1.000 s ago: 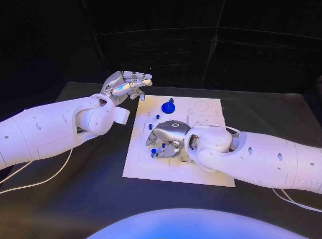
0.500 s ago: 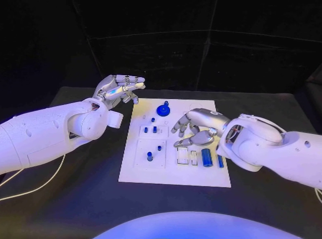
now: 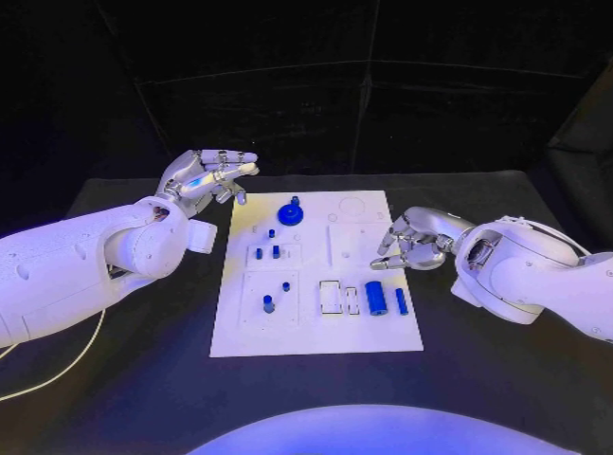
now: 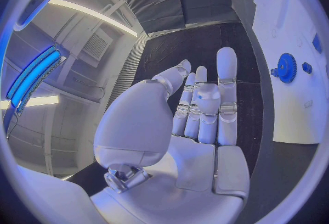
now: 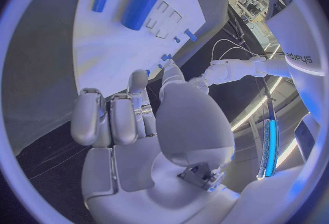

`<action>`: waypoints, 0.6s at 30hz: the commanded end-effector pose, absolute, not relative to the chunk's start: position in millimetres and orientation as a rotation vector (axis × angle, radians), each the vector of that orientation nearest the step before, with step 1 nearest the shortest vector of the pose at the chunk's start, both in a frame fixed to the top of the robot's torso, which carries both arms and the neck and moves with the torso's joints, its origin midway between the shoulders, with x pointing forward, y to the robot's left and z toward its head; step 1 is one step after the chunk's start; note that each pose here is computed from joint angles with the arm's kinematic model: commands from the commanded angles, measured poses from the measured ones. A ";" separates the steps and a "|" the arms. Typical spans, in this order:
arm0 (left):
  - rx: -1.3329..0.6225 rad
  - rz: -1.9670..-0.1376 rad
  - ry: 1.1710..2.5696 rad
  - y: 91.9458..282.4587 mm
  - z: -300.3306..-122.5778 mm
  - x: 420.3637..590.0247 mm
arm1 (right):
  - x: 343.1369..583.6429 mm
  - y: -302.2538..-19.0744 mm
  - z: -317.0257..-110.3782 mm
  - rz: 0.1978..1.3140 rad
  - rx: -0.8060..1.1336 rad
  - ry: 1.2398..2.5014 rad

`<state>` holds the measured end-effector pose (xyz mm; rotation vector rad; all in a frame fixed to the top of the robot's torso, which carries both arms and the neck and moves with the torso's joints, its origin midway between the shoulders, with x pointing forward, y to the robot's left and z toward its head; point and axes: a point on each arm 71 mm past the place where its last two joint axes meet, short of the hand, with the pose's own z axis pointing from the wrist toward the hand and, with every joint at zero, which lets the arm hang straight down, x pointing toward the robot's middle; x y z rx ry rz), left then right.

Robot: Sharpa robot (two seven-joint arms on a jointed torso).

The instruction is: Assemble the parts on the task board

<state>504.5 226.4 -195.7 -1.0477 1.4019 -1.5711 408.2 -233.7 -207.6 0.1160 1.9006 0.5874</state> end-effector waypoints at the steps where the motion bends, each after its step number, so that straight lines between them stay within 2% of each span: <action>1: -1.045 -1.584 1.399 226.9 -194.2 503.9 | 401.1 -237.5 -215.2 0.436 0.099 1.952; 8: -1.045 -1.584 1.399 227.6 -194.3 503.5 | 392.2 -234.1 -226.5 0.375 0.069 1.979; 18: -1.046 -1.583 1.401 228.4 -194.7 503.3 | 382.9 -222.3 -245.7 0.373 0.040 2.033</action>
